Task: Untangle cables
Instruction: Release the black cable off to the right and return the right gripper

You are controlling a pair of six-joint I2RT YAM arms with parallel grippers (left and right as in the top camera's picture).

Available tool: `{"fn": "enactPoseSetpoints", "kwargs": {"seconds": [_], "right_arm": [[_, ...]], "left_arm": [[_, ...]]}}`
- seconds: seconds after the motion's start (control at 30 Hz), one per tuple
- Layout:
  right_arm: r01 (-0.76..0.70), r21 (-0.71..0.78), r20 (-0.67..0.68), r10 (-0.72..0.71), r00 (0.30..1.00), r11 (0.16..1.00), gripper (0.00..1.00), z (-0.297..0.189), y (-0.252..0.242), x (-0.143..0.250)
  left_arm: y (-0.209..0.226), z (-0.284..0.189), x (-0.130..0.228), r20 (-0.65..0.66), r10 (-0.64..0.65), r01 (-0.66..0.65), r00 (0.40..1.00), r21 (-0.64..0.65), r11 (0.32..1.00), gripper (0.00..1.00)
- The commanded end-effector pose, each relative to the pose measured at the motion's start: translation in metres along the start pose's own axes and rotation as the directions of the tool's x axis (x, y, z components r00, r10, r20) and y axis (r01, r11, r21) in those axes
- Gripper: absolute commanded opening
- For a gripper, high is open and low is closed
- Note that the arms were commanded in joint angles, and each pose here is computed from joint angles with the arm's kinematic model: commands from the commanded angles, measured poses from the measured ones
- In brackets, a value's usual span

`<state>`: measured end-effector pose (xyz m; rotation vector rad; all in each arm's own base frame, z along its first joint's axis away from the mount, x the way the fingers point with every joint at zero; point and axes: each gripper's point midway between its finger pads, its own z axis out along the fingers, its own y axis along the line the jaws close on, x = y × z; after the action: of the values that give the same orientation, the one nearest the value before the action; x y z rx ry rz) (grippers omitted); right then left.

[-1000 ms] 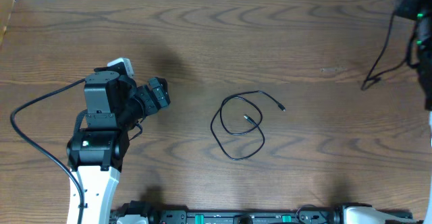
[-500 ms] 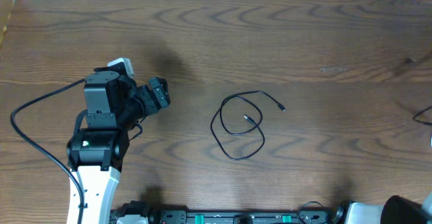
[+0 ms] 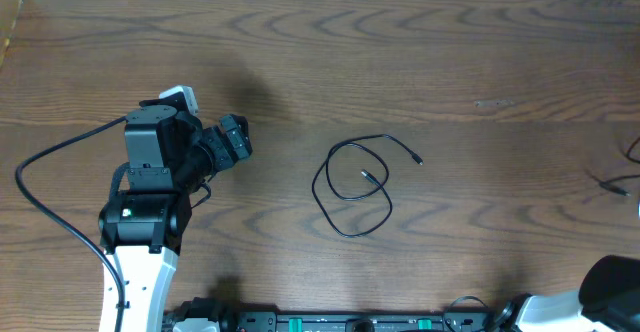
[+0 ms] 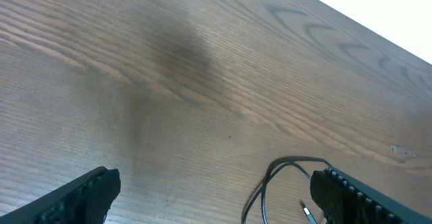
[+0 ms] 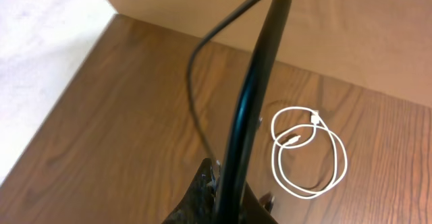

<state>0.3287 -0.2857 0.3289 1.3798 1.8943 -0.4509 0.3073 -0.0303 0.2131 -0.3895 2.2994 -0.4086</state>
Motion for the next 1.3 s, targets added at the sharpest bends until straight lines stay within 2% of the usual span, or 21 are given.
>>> {"fn": "enactPoseSetpoints", "kwargs": {"seconds": [0.0, 0.1, 0.23, 0.47, 0.53, 0.57, 0.63, 0.7, 1.27], "right_arm": [[-0.047, 0.028, -0.056, 0.048, 0.997, 0.999, 0.01, 0.027, -0.014, 0.004], [-0.06, 0.037, -0.099, 0.064, 0.993, 0.998, 0.01, 0.044, -0.021, 0.009], [-0.078, 0.046, -0.177, 0.085, 0.98, 0.996, 0.08, 0.071, -0.029, 0.021], [-0.097, 0.11, -0.317, 0.127, 0.94, 0.989, 0.13, 0.114, -0.056, 0.05], [-0.072, 0.135, -0.385, 0.119, 0.915, 0.988, 0.31, 0.126, -0.068, 0.066], [-0.066, 0.126, -0.404, 0.112, 0.908, 0.99, 0.44, 0.13, -0.068, 0.07], [-0.064, 0.093, -0.445, 0.099, 0.89, 0.994, 0.83, 0.137, -0.067, 0.078], [-0.078, 0.07, -0.473, 0.102, 0.875, 0.994, 0.99, 0.142, -0.065, 0.083], [-0.019, -0.2, -0.524, -0.091, 0.847, 0.98, 0.99, 0.139, -0.035, 0.091]], "left_arm": [[0.0, -0.004, -0.006, 0.024, -0.009, 0.009, 1.0, -0.007, 1.0, 0.96], [0.0, -0.004, -0.006, 0.024, -0.009, 0.009, 1.0, -0.007, 1.0, 0.96], [0.0, -0.004, -0.006, 0.024, -0.009, 0.009, 1.0, -0.007, 1.0, 0.96], [0.0, -0.004, -0.006, 0.024, -0.009, 0.009, 1.0, -0.007, 1.0, 0.96], [0.0, -0.004, -0.006, 0.024, -0.009, 0.009, 1.0, -0.007, 1.0, 0.96], [0.0, -0.004, -0.006, 0.024, -0.009, 0.009, 1.0, -0.007, 1.0, 0.96], [0.0, -0.004, -0.006, 0.024, -0.009, 0.009, 1.0, -0.007, 1.0, 0.96], [0.0, -0.004, -0.006, 0.024, -0.009, 0.009, 1.0, -0.007, 1.0, 0.96], [0.0, -0.004, -0.006, 0.024, -0.009, 0.009, 1.0, -0.007, 1.0, 0.96]]}}
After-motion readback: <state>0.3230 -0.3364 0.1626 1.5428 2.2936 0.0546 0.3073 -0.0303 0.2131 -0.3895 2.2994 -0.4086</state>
